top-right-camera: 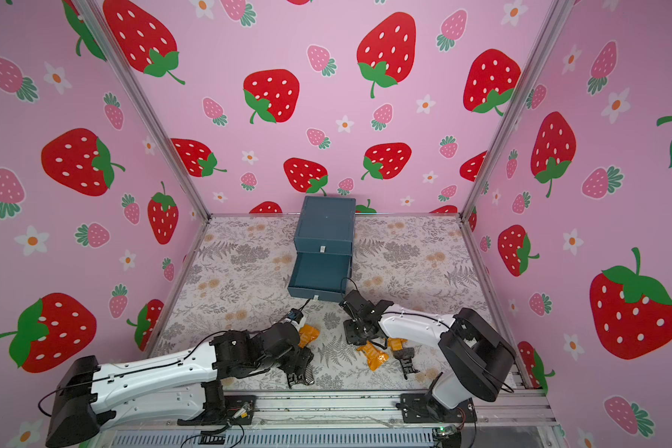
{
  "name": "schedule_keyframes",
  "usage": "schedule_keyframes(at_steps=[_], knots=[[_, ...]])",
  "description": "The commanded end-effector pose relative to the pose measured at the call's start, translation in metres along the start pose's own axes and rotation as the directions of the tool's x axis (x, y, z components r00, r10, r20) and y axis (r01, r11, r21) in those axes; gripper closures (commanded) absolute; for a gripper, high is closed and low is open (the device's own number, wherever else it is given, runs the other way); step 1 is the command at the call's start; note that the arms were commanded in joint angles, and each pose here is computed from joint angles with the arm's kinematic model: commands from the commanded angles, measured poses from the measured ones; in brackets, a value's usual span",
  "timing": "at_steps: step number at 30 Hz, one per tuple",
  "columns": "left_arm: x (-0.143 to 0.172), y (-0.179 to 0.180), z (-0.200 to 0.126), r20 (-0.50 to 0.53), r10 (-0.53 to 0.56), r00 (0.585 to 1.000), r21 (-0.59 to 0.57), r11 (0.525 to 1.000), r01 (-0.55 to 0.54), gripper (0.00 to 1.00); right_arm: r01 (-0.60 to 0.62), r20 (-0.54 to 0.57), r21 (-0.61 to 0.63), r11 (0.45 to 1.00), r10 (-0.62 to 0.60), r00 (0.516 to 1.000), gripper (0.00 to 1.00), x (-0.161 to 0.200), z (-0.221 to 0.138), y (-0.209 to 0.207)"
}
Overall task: Place the cookies into the drawer by color
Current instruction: Pick up the cookie at the center of the board.
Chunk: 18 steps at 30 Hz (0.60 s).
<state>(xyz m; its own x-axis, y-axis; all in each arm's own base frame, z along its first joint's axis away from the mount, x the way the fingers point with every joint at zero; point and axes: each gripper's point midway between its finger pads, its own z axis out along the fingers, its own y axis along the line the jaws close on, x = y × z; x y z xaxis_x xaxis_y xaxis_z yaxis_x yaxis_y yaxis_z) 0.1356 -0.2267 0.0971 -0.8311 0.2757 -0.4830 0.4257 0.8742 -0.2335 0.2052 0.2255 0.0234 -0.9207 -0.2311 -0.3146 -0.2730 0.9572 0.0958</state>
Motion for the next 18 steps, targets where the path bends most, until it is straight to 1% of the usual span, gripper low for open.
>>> schedule_keyframes(at_steps=[1, 2, 3, 6, 8, 10, 11, 13, 14, 18], knots=[[-0.023, 0.0, -0.015, 0.091, 0.012, 0.996, -0.021, 1.0, -0.01, 0.15, 0.005, -0.009, 0.06, 0.998, -0.005, 1.0, 0.47, 0.008, -0.003, -0.013], [-0.026, 0.0, -0.018, 0.104, 0.012, 0.994, -0.022, 1.0, -0.01, 0.15, 0.007, -0.01, 0.06, 0.998, -0.006, 1.0, 0.47, 0.008, -0.003, -0.013], [-0.03, -0.001, -0.022, 0.114, 0.015, 0.993, -0.021, 1.0, -0.012, 0.15, 0.009, -0.012, 0.064, 0.998, -0.008, 1.0, 0.51, 0.009, -0.003, -0.014], [-0.04, -0.003, -0.032, 0.146, 0.019, 0.989, -0.011, 1.0, -0.018, 0.14, 0.013, -0.012, 0.068, 0.998, -0.012, 1.0, 0.56, 0.009, -0.002, -0.015], [-0.047, -0.004, -0.036, 0.167, 0.013, 0.986, -0.003, 1.0, -0.012, 0.14, 0.015, -0.012, 0.066, 0.998, -0.015, 1.0, 0.59, 0.008, -0.002, -0.015], [-0.053, -0.006, -0.041, 0.178, -0.002, 0.984, 0.028, 1.0, -0.003, 0.13, 0.017, -0.022, 0.074, 0.997, -0.015, 1.0, 0.59, 0.009, 0.001, -0.016], [-0.056, -0.006, -0.043, 0.182, -0.012, 0.983, 0.039, 0.999, 0.005, 0.13, 0.016, -0.028, 0.075, 0.997, -0.014, 1.0, 0.57, 0.01, 0.002, -0.016], [-0.061, -0.006, -0.047, 0.192, -0.027, 0.981, 0.051, 0.999, 0.017, 0.12, 0.013, -0.038, 0.092, 0.996, -0.01, 0.999, 0.41, 0.011, 0.003, -0.019], [-0.063, -0.006, -0.048, 0.196, -0.03, 0.98, 0.051, 0.999, 0.02, 0.12, 0.012, -0.038, 0.103, 0.995, -0.009, 0.999, 0.38, 0.01, 0.004, -0.02], [-0.067, -0.006, -0.052, 0.219, -0.035, 0.975, 0.062, 0.998, 0.022, 0.12, 0.018, -0.023, 0.113, 0.993, -0.015, 1.0, 0.37, 0.007, 0.003, -0.022]])
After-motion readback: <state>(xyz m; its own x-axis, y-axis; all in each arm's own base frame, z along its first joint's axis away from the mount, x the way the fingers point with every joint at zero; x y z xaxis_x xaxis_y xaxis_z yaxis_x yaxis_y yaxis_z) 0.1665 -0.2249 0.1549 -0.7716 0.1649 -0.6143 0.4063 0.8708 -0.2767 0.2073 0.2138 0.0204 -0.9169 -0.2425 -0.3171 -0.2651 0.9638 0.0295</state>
